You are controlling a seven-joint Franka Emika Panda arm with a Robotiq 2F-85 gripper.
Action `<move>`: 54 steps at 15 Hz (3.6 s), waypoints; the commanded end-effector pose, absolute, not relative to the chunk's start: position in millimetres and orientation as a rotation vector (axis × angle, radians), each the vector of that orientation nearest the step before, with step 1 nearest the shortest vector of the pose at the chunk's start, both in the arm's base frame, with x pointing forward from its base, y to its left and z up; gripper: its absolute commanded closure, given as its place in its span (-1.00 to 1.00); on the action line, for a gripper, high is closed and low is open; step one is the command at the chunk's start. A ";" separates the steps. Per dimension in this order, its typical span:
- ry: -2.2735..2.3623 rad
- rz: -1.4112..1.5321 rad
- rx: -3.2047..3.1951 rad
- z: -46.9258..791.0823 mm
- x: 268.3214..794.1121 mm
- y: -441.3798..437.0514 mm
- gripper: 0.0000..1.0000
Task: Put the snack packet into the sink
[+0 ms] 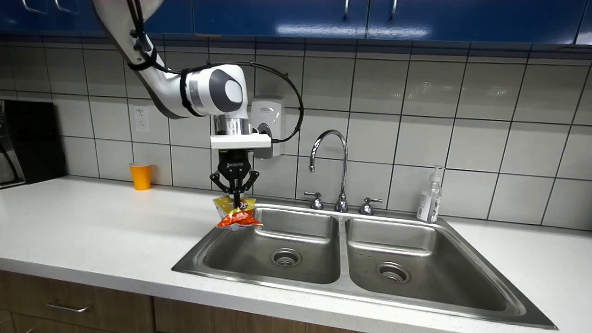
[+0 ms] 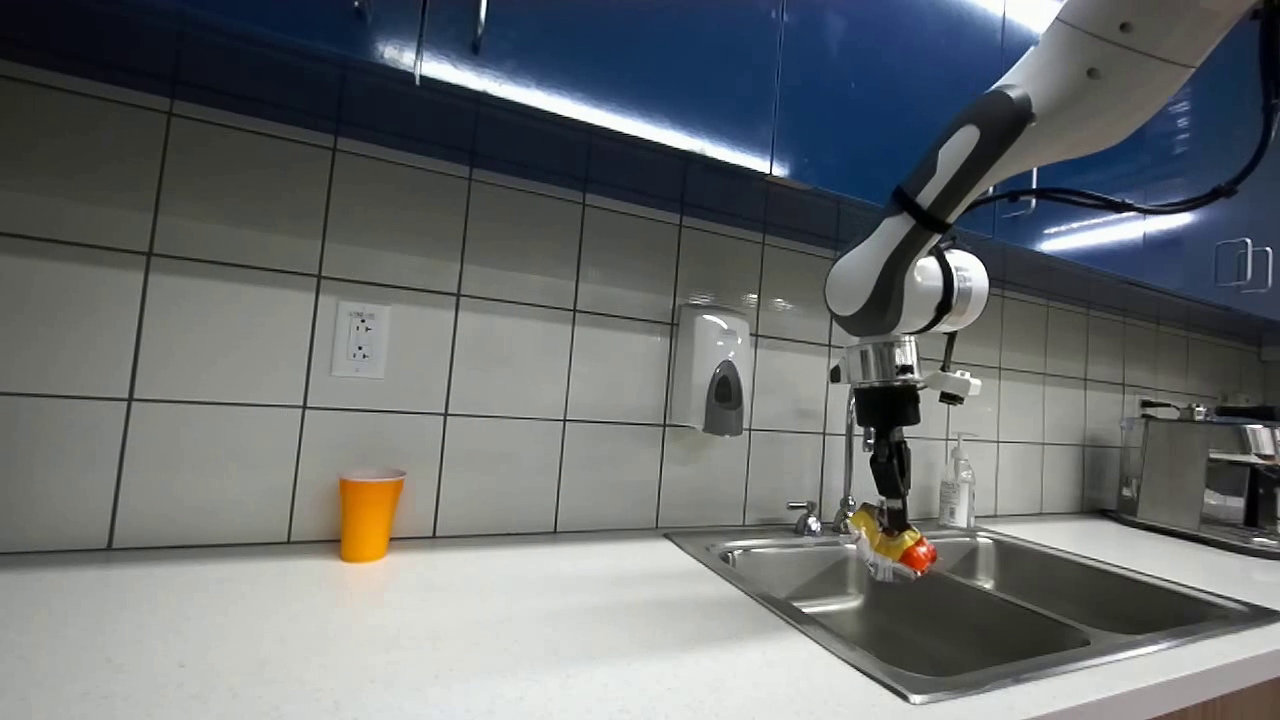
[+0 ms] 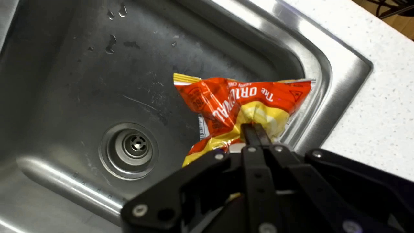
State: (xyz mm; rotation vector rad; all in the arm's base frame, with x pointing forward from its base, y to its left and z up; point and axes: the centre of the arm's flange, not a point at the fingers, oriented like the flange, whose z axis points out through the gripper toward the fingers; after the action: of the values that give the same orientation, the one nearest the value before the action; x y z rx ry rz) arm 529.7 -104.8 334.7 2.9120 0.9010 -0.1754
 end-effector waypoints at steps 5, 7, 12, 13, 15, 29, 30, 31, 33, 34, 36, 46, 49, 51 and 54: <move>0.893 -0.178 2.941 304.7 551.1 -162.5 1.00; 0.879 -0.190 2.952 293.8 555.4 -174.0 1.00; 0.856 -0.206 2.972 266.6 567.2 -191.9 1.00; 0.853 -0.211 2.978 258.9 570.2 -194.6 1.00; 0.845 -0.218 2.985 248.0 574.3 -197.4 1.00; 0.845 -0.289 3.009 193.9 585.8 -201.5 1.00; 0.845 -0.295 3.011 190.2 585.5 -201.7 1.00; 0.845 -0.301 3.015 185.9 585.0 -202.1 1.00; 0.847 -0.313 3.022 179.0 584.3 -202.1 1.00; 0.848 -0.320 3.025 175.6 583.8 -202.7 1.00; 0.845 -0.332 3.031 168.9 582.3 -203.9 1.00; 0.842 -0.377 3.048 150.5 577.2 -206.0 0.48; 0.836 -0.368 3.046 154.2 577.0 -205.5 0.18; 0.837 -0.360 3.041 158.8 577.8 -204.2 -0.13; 0.843 -0.341 3.031 169.2 579.8 -201.1 -0.61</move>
State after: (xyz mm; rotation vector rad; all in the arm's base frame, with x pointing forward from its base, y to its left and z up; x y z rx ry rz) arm 576.4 -201.2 152.9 3.0281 0.8155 -0.3832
